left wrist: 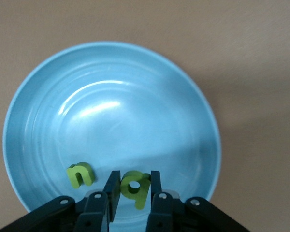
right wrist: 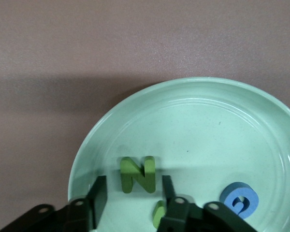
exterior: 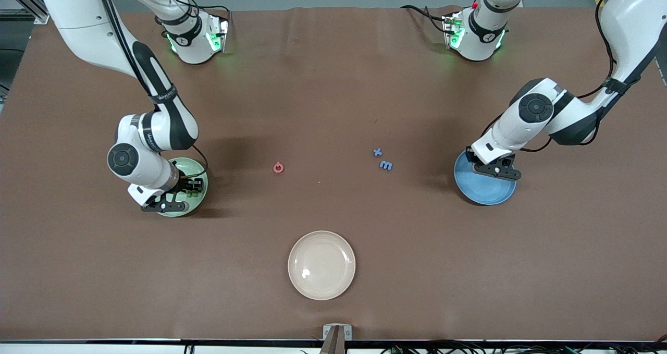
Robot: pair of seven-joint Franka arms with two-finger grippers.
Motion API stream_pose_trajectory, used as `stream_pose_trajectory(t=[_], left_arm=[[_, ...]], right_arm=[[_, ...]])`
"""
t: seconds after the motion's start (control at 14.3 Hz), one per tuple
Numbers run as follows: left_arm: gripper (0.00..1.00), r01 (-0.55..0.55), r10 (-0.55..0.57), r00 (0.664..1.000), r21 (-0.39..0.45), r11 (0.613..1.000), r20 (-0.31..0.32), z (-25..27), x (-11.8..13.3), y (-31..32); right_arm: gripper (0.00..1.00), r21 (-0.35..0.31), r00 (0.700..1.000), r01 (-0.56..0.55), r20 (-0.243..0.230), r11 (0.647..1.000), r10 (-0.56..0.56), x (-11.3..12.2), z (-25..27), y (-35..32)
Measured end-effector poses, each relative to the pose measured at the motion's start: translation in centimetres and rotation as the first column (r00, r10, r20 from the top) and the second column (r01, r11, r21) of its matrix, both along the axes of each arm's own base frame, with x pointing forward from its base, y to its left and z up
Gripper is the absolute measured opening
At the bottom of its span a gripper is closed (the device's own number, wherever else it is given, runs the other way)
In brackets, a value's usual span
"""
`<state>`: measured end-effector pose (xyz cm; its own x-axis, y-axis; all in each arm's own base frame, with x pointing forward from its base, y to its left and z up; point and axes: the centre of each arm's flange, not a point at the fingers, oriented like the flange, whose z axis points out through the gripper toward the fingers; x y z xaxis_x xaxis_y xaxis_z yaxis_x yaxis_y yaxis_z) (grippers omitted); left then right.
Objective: Sort upper and lower case letters into plates
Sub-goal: 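Place the q in the blue plate while the right gripper places the N, then move the left gripper to the m while the right gripper grasps the Q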
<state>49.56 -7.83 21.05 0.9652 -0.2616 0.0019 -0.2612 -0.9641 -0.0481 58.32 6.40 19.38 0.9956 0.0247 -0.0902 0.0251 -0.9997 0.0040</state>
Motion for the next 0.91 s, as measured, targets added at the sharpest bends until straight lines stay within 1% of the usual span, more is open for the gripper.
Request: stream_pose_trajectory(t=[0.14, 0.21, 0.28, 0.35, 0.49, 0.63, 0.91], left_arm=[[0.3, 0.011, -0.011, 1.0, 0.019, 1.0, -0.005, -0.9, -0.1, 0.4], [0.3, 0.013, -0.013, 1.0, 0.023, 1.0, -0.008, -1.1, -0.2, 0.4], [0.3, 0.015, -0.015, 1.0, 0.026, 1.0, -0.012, -1.3, -0.3, 0.4], [0.3, 0.018, -0.018, 1.0, 0.028, 0.999, -0.017, -1.6, -0.4, 0.3], [0.3, 0.019, -0.018, 1.0, 0.033, 0.999, -0.024, -2.0, -0.5, 0.3], [0.3, 0.016, -0.015, 1.0, 0.035, 0.999, -0.027, -2.1, -0.5, 0.5], [0.3, 0.012, -0.01, 0.999, 0.037, 0.999, -0.032, -2.3, -0.5, 0.8]], right_arm=[[0.8, 0.002, 0.999, 0.01, -0.042, 1.0, -0.01, 0.6, 1.6, 0.7], [0.91, 0.005, 0.998, 0.039, -0.053, 0.999, -0.039, 1.0, 2.7, 1.3], [0.99, 0.01, 0.996, 0.073, -0.053, 0.997, -0.072, 1.2, 3.9, 2.6], [1.0, 0.015, 0.993, 0.109, -0.05, 0.994, -0.108, 1.2, 4.8, 4.4], [1.0, 0.011, 0.983, 0.181, -0.042, 0.983, -0.18, 0.3, 5.8, 9.3], [1.0, 0.015, 0.968, 0.251, -0.036, 0.968, -0.25, -1.2, 5.8, 14.6], [1.0, 0.036, 0.936, 0.351, 0.008, 0.936, -0.351, -4.9, 5.6, 24.0]])
